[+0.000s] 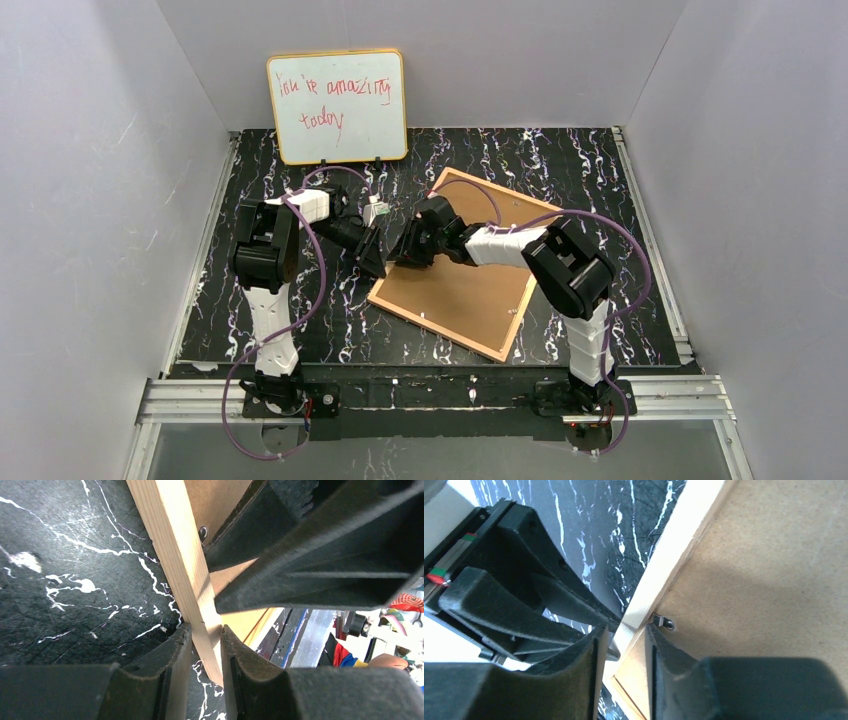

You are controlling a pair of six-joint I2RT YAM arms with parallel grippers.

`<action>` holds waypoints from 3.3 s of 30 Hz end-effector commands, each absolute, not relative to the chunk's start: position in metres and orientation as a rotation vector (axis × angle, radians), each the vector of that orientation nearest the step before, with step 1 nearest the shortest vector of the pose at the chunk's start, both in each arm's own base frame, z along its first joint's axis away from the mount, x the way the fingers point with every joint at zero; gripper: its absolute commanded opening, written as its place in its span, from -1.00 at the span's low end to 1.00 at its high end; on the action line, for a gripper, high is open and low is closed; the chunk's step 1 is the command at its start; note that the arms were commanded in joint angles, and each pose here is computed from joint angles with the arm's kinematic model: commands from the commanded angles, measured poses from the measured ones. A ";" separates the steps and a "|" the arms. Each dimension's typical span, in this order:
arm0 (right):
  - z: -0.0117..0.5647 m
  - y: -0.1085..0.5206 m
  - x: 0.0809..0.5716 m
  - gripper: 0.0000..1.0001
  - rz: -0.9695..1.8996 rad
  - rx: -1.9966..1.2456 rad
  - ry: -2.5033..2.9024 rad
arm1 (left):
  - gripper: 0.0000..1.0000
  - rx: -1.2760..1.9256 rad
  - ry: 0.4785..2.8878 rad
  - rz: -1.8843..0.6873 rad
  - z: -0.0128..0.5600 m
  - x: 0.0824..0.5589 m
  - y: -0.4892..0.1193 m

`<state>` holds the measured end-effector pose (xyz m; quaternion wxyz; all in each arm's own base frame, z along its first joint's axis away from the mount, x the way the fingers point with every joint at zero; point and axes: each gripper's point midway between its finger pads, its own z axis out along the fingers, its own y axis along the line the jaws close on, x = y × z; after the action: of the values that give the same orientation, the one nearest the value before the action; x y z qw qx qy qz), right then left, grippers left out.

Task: Put the photo into the frame
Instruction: Install the photo frame at the center of the board.

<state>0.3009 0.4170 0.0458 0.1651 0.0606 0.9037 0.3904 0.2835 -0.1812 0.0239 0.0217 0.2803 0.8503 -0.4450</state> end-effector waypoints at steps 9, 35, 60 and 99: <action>0.154 0.357 0.347 0.24 1.436 0.126 2.356 | -0.44 0.956 2.641 -1.312 0.050 0.283 -0.172; 0.065 0.316 0.449 0.11 1.216 0.377 2.545 | -0.36 0.812 2.613 -1.218 0.008 0.386 -0.227; 0.039 0.340 0.487 -0.14 1.199 0.557 2.486 | -0.46 0.944 2.665 -1.147 -0.019 0.354 -0.225; 0.102 0.232 0.501 0.22 0.974 0.557 2.378 | -0.62 1.263 2.694 -0.998 -0.038 0.300 -0.206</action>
<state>0.4875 0.2969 0.0861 0.2022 0.2039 0.8621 0.4176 0.3501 -0.2459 0.0275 0.1234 0.3813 0.8149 -0.4187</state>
